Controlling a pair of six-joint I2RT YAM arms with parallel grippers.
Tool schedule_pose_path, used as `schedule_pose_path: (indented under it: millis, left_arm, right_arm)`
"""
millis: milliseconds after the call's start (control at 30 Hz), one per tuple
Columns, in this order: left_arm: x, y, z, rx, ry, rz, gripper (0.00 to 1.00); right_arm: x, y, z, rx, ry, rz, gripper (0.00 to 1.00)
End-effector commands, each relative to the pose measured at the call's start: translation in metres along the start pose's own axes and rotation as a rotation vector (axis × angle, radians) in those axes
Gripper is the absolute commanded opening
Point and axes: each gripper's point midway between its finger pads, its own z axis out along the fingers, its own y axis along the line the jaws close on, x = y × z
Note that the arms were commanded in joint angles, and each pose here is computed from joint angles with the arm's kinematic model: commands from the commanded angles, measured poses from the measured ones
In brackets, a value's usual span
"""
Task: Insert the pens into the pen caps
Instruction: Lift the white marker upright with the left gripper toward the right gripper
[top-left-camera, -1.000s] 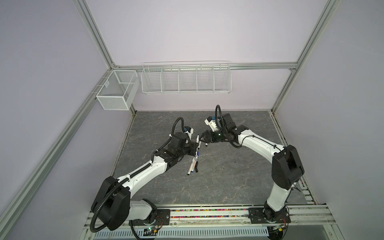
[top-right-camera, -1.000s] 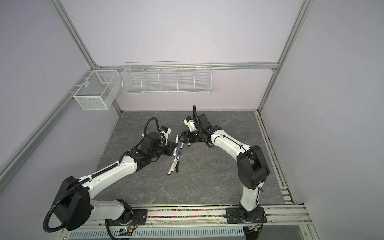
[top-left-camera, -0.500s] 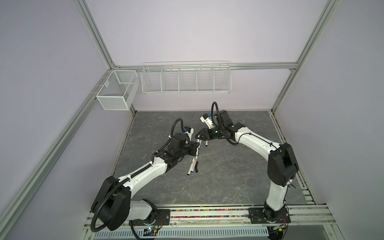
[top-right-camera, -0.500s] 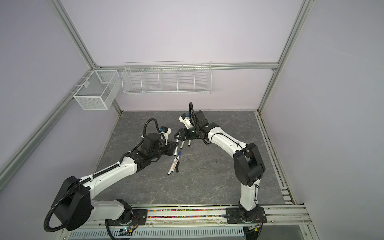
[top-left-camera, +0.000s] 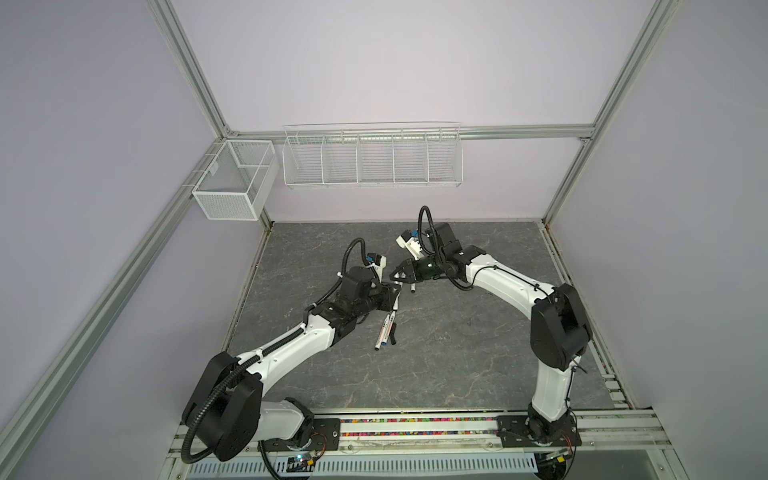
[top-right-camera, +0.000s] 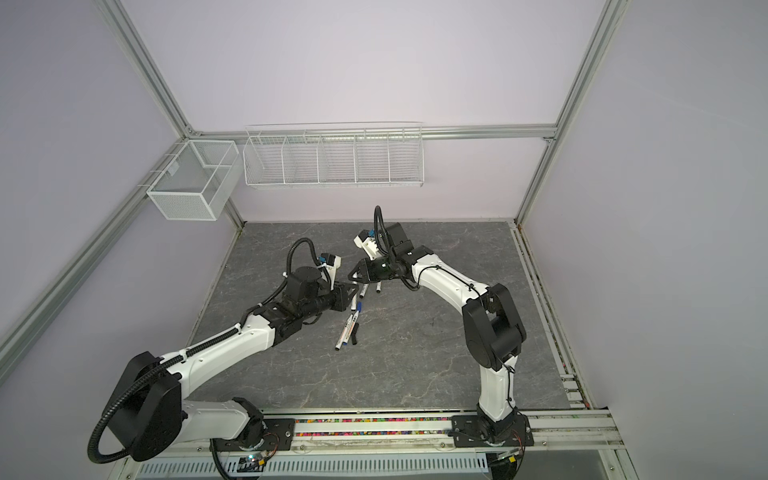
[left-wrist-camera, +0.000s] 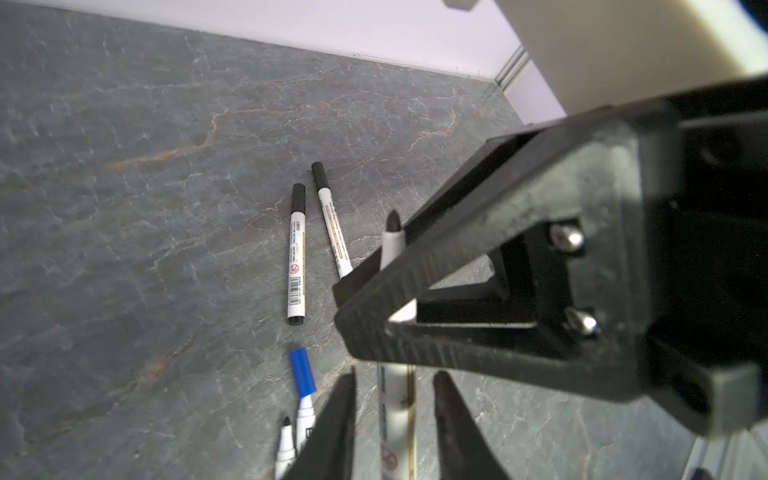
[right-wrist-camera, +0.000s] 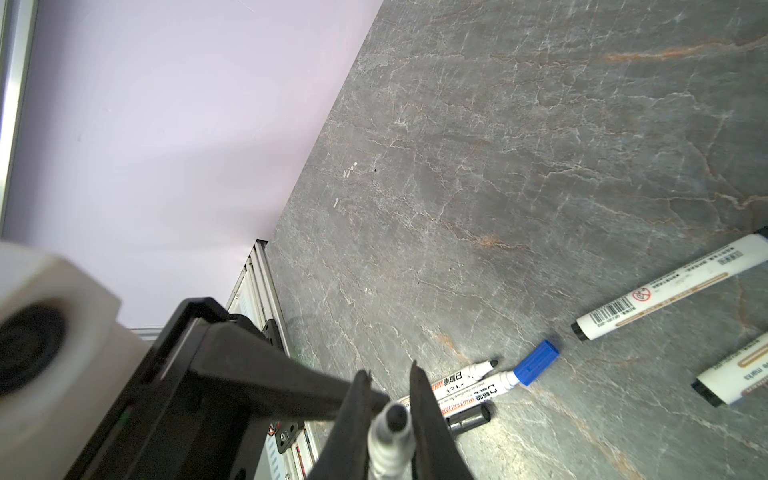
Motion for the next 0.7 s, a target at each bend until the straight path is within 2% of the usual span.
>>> schedule_pose_path:
  millis: [0,200,667]
  left_arm:
    - [0.015,0.006,0.005,-0.015,0.043,0.013,0.37]
    - [0.024,0.006,0.008,-0.001,0.071,0.015,0.36]
    - [0.008,-0.006,0.019,0.045,0.041,0.016,0.32]
  right_arm:
    - [-0.011,0.009,-0.014,-0.018,-0.048,-0.019,0.18]
    - [-0.016,0.013,-0.020,-0.057,-0.069,0.001,0.17]
    - [-0.015,0.017,-0.020,-0.097,-0.053,0.013,0.17]
